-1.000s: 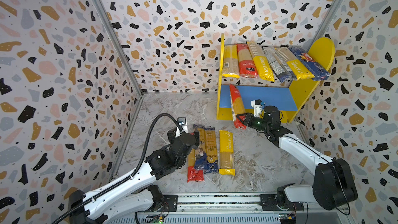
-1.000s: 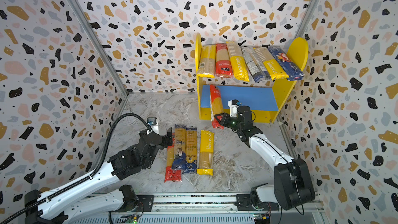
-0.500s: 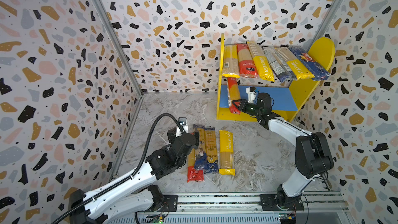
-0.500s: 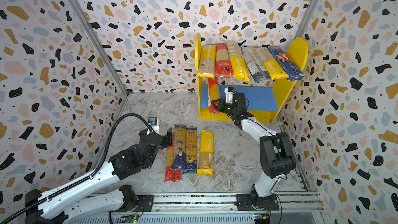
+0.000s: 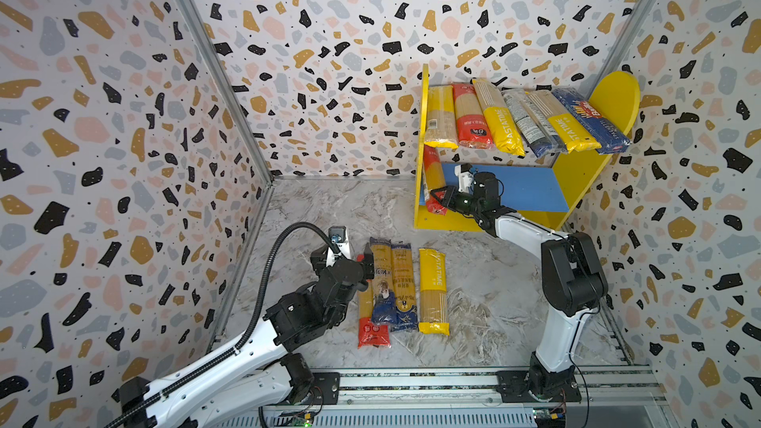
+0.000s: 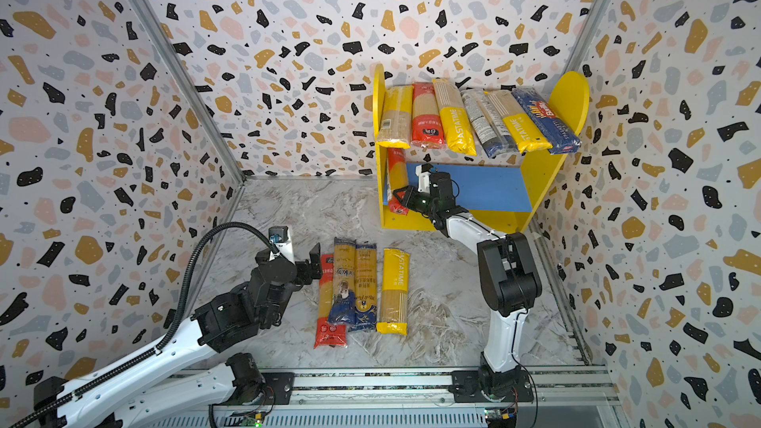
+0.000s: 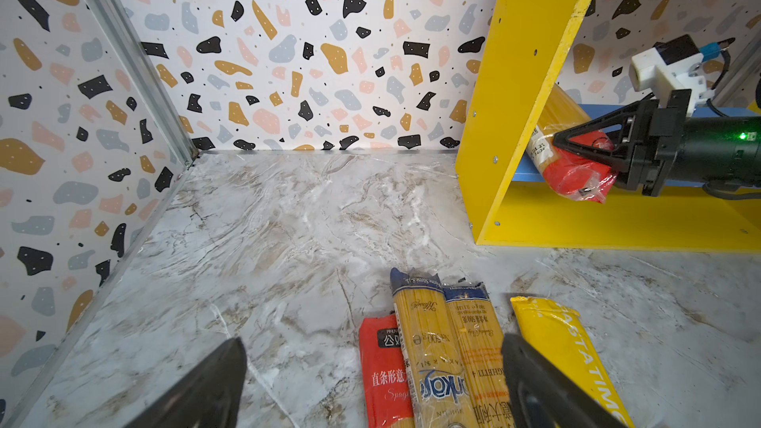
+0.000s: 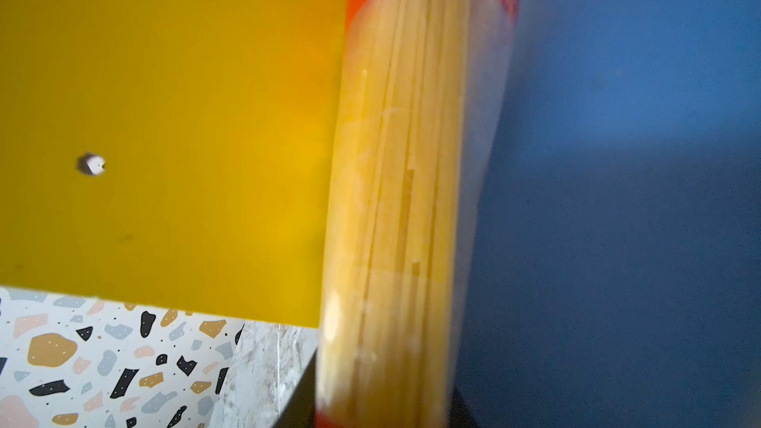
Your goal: Place and organize the pasta boxes and bags onto the shelf
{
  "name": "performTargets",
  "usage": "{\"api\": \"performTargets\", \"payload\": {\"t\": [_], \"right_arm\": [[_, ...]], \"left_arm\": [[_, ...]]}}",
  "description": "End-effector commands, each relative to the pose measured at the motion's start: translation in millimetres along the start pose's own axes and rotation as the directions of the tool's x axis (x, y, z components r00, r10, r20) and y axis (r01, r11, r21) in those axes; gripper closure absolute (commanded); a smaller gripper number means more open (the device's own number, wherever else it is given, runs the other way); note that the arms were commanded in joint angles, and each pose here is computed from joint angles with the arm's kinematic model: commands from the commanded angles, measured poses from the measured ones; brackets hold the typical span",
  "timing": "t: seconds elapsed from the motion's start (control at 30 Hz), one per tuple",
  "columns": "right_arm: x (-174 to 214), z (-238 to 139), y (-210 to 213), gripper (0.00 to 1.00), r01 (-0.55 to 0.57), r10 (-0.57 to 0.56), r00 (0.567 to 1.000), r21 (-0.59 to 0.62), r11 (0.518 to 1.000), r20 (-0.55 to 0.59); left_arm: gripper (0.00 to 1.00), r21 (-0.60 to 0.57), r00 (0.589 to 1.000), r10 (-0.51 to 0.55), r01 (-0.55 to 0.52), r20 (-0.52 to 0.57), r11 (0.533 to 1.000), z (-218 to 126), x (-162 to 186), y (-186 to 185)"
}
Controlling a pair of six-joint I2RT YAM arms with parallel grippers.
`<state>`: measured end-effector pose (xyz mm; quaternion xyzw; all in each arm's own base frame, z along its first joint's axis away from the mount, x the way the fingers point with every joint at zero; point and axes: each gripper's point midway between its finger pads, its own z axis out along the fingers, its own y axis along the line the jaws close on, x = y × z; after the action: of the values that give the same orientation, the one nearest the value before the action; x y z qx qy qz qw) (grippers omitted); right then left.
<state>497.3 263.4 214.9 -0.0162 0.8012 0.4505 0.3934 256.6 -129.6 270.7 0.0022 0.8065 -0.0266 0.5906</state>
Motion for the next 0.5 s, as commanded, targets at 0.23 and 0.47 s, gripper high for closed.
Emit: {"api": "performTargets", "payload": {"t": [0.23, 0.47], "right_arm": [[-60.2, -18.0, 66.8, 0.27, 0.17, -0.156, 0.975, -0.073, 0.983, 0.16], [-37.1, -30.1, 55.7, 0.27, 0.138, -0.134, 0.985, -0.032, 0.99, 0.106]], "left_arm": [[0.03, -0.062, 1.0, 0.015, -0.014, 0.012, 0.998, -2.1, 3.5, 16.7], [0.03, -0.042, 1.0, 0.004, -0.003, 0.012, 0.999, -3.9, 5.2, 16.2]]}}
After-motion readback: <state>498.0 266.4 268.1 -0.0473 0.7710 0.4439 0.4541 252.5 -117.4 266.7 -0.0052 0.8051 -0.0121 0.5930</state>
